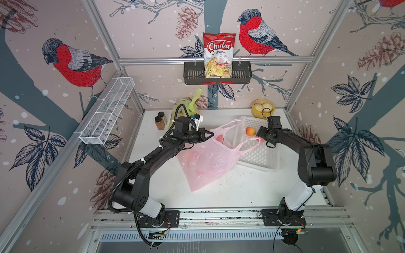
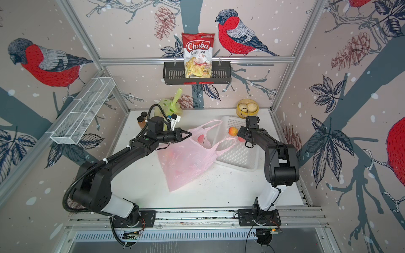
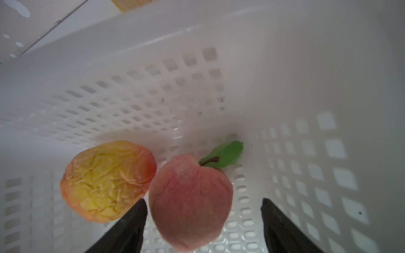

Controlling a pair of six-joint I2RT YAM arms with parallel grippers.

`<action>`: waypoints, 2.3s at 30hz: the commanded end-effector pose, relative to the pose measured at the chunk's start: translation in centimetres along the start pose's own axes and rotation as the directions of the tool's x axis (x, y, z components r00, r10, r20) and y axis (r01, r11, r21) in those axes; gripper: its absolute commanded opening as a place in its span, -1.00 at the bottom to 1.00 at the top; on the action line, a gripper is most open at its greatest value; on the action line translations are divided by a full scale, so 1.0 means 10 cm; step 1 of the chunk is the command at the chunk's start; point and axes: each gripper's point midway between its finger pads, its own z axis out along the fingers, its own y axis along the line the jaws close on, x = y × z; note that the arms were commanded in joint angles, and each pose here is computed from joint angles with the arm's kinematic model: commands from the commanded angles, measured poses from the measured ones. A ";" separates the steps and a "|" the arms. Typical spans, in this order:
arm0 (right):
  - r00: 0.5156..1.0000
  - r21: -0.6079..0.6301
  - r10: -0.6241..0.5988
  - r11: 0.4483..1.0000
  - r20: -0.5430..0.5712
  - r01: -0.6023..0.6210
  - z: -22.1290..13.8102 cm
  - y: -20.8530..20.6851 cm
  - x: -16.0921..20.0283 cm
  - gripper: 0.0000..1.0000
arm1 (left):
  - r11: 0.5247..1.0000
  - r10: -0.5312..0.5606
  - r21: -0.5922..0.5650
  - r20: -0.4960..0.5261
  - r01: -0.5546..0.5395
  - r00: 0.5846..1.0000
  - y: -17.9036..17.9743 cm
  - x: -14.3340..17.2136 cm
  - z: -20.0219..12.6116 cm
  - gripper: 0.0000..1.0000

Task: Place the peach into a plastic bag & tie a knot
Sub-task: Pick up the peach from the basket, then place the peach in the plastic bag, then pick up the peach from the basket.

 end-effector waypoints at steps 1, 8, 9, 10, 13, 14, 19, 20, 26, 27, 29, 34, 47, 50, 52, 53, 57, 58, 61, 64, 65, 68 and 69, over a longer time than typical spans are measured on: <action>1.000 -0.014 0.002 1.000 0.006 -0.002 0.07 0.05 -0.01 0.60 | 0.999 0.040 0.028 0.008 -0.041 0.999 -0.10 -0.04 -0.03 -1.00; 1.000 -0.014 0.001 1.000 0.011 -0.001 0.18 0.05 -0.03 0.45 | 0.999 0.040 0.030 -0.004 -0.040 0.999 -0.10 0.00 -0.03 -1.00; 1.000 -0.012 -0.002 1.000 0.009 0.002 0.20 0.05 -0.04 0.39 | 0.999 0.039 0.030 -0.004 -0.038 0.999 -0.10 0.01 -0.03 -1.00; 1.000 -0.014 -0.006 1.000 0.004 0.006 0.21 0.06 -0.03 0.31 | 0.999 0.040 0.029 -0.004 -0.040 0.999 -0.10 0.01 -0.03 -1.00; 1.000 -0.030 -0.016 0.999 0.016 0.016 0.14 0.11 -0.06 0.13 | 0.999 0.042 0.028 -0.006 -0.041 0.999 -0.11 0.02 -0.03 -1.00; 0.999 -0.039 -0.020 0.999 0.029 0.021 0.07 0.14 -0.08 0.08 | 0.999 0.042 0.027 -0.006 -0.041 0.999 -0.11 0.02 -0.03 -1.00; 0.994 -0.117 -0.041 0.992 0.102 0.053 -0.48 0.30 -0.06 -0.08 | 0.998 0.051 0.024 -0.013 -0.051 0.999 -0.13 0.02 -0.04 -1.00; 0.992 -0.140 -0.050 0.988 0.114 0.066 -0.62 0.34 -0.01 -0.08 | 0.998 0.052 0.023 -0.011 -0.051 0.999 -0.14 0.02 -0.04 -1.00; 0.980 -0.381 -0.126 0.908 0.151 0.175 -1.50 0.82 0.42 -0.11 | 0.998 0.055 0.019 -0.023 -0.054 0.998 -0.14 0.03 0.00 -1.00; 0.976 -0.431 -0.139 0.880 0.168 0.199 -1.69 0.92 0.49 -0.11 | 0.998 0.056 0.020 -0.025 -0.055 0.998 -0.15 0.04 0.00 -1.00; 0.973 -0.517 -0.162 0.825 0.165 0.226 -1.89 1.11 0.66 -0.11 | 0.998 0.059 0.023 -0.028 -0.059 0.998 -0.17 0.04 0.01 -1.00; 0.963 -0.678 -0.237 0.687 0.129 0.260 -2.17 1.58 1.01 -0.12 | 0.998 0.064 0.029 -0.032 -0.063 0.997 -0.22 0.08 0.04 -1.00; 0.926 -0.736 -0.376 0.629 -0.007 0.250 -1.91 2.33 1.49 0.67 | 0.998 0.047 0.030 -0.023 -0.047 0.999 -0.20 0.14 0.05 -1.00; 0.922 -0.736 -0.387 0.622 0.007 0.267 -1.98 2.31 1.47 0.80 | 0.999 0.044 0.029 -0.019 -0.044 0.999 -0.18 0.13 0.05 -1.00; 0.922 -0.734 -0.386 0.615 0.038 0.288 -2.09 2.26 1.43 0.80 | 0.999 0.037 0.026 -0.012 -0.037 0.999 -0.14 0.11 0.05 -1.00; 0.922 -0.728 -0.382 0.615 0.062 0.303 -2.16 2.22 1.38 0.75 | 0.999 0.031 0.028 -0.006 -0.031 1.000 -0.12 0.08 0.04 -1.00; 0.928 -0.651 -0.329 0.669 0.175 0.359 -2.41 1.88 1.09 0.63 | 1.000 0.015 0.028 0.002 -0.015 1.000 -0.04 0.03 0.04 -1.00; 0.931 -0.630 -0.301 0.687 0.205 0.361 -2.48 1.76 0.98 0.62 | 1.000 0.015 0.026 0.000 -0.015 1.000 -0.03 0.03 0.04 -1.00; 0.932 -0.598 -0.201 0.722 0.302 0.349 -2.68 1.41 0.67 0.53 | 1.000 0.018 0.024 -0.006 -0.018 1.000 -0.01 0.02 0.06 -1.00; 0.924 -0.566 -0.108 0.763 0.366 0.313 -2.75 1.05 0.41 0.46 | 1.000 0.017 0.022 -0.007 -0.017 1.000 0.01 0.02 0.07 -1.00; 0.927 -0.548 -0.082 0.786 0.366 0.286 -2.70 0.92 0.34 0.45 | 1.000 0.016 0.019 -0.009 -0.016 1.000 0.01 0.03 0.08 -1.00; 0.947 -0.494 -0.022 0.849 0.322 0.187 -2.39 0.63 0.19 0.41 | 1.000 0.016 0.014 -0.011 -0.016 1.000 0.03 0.04 0.08 -1.00; 0.956 -0.471 -0.012 0.868 0.294 0.155 -2.23 0.56 0.16 0.45 | 1.000 0.016 0.012 -0.010 -0.016 1.000 0.03 0.03 0.08 -1.00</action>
